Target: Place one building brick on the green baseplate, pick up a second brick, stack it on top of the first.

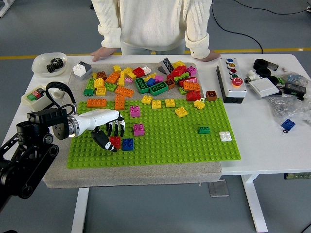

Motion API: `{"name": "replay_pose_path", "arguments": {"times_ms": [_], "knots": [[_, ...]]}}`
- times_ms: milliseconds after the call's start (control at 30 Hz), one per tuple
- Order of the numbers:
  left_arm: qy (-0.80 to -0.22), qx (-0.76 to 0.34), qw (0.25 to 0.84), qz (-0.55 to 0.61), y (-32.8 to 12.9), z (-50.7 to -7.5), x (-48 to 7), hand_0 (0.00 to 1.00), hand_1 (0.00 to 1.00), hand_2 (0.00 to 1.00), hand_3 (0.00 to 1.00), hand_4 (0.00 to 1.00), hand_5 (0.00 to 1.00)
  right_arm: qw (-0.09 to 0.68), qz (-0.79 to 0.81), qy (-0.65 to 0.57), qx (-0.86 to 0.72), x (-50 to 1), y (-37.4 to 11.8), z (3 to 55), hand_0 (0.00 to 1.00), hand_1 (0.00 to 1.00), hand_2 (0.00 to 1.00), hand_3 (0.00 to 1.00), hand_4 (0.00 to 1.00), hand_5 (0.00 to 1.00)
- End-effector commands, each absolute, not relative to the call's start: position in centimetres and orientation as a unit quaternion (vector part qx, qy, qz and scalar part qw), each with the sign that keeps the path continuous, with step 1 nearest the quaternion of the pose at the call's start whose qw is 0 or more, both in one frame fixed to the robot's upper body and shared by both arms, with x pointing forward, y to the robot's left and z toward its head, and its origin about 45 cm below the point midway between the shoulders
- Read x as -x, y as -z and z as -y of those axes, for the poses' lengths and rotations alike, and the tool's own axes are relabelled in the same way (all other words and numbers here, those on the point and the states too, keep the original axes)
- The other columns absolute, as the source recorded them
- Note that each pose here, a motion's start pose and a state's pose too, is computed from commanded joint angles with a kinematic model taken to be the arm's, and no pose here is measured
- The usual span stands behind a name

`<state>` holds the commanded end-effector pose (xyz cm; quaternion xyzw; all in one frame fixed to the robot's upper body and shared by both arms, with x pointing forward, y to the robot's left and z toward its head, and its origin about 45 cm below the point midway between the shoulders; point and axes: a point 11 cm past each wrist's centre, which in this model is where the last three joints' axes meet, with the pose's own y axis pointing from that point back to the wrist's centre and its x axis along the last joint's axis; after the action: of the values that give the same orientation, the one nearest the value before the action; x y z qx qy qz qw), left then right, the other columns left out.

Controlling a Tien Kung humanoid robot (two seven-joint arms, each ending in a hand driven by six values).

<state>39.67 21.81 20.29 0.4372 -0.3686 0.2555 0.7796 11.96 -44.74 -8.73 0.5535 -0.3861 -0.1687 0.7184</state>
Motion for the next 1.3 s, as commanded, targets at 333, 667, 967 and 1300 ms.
{"name": "replay_pose_path", "arguments": {"times_ms": [333, 667, 967, 1300], "knots": [[-0.257, -0.438, 0.78, 0.365, -19.8, -21.9, -39.8, 0.415, 0.347, 0.365, 0.425, 0.916, 0.002, 0.718, 0.387, 0.169, -0.553, -12.0, 8.7, 44.8, 0.74, 0.644, 0.715, 0.601, 0.823, 0.415], [-0.265, -0.438, 0.779, 0.362, -19.3, -22.0, -40.1, 0.41, 0.346, 0.362, 0.422, 0.912, 0.002, 0.717, 0.388, 0.168, -0.554, -12.1, 8.7, 44.7, 0.74, 0.644, 0.715, 0.6, 0.823, 0.413], [-0.263, -0.436, 0.78, 0.364, -19.2, -21.7, -40.1, 0.408, 0.343, 0.361, 0.42, 0.911, 0.002, 0.717, 0.388, 0.169, -0.554, -12.0, 8.7, 44.7, 0.74, 0.643, 0.715, 0.6, 0.823, 0.413], [-0.265, -0.434, 0.78, 0.365, -19.2, -21.5, -40.2, 0.407, 0.344, 0.362, 0.42, 0.907, 0.002, 0.717, 0.387, 0.169, -0.554, -12.0, 8.7, 44.7, 0.74, 0.644, 0.715, 0.6, 0.822, 0.413]]}}
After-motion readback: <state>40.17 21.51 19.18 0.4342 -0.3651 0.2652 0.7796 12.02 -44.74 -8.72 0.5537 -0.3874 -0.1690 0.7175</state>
